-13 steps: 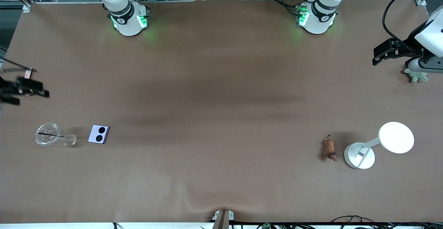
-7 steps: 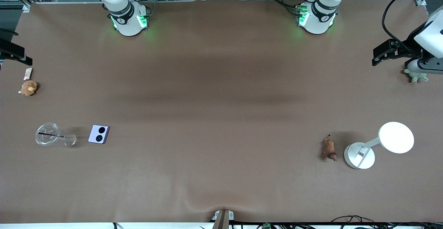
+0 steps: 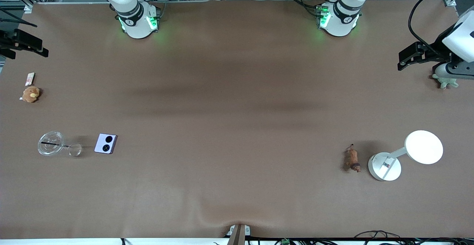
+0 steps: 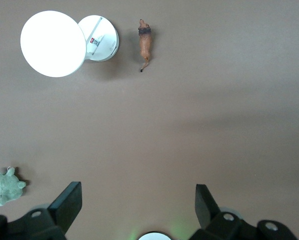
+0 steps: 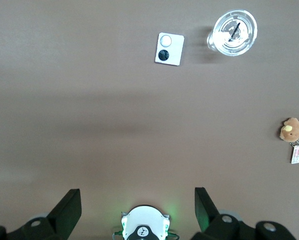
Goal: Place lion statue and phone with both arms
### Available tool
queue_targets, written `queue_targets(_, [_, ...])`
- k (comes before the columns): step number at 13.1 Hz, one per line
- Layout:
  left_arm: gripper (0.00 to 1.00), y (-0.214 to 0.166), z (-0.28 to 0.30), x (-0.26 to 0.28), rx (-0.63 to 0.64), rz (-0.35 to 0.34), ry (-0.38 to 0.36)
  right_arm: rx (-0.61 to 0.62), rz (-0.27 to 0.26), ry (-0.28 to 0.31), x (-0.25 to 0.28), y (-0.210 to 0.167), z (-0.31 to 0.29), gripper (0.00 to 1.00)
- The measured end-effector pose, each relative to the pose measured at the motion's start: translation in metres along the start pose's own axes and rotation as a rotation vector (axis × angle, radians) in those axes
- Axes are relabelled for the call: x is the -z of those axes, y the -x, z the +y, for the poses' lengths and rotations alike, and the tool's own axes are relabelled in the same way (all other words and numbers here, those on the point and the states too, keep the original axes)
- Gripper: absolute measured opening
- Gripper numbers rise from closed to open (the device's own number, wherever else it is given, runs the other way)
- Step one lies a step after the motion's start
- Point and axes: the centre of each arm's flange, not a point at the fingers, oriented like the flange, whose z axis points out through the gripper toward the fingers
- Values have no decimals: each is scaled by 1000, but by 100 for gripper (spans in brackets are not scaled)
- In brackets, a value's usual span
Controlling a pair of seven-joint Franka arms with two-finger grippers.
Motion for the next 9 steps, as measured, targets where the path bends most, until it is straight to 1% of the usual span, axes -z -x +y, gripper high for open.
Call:
queue_targets(3, [100, 0, 0, 0, 0, 0, 0, -3, 28, -2, -5, 6, 3, 100])
queue_targets(9, [100, 0, 0, 0, 0, 0, 0, 11, 30, 0, -8, 9, -6, 100])
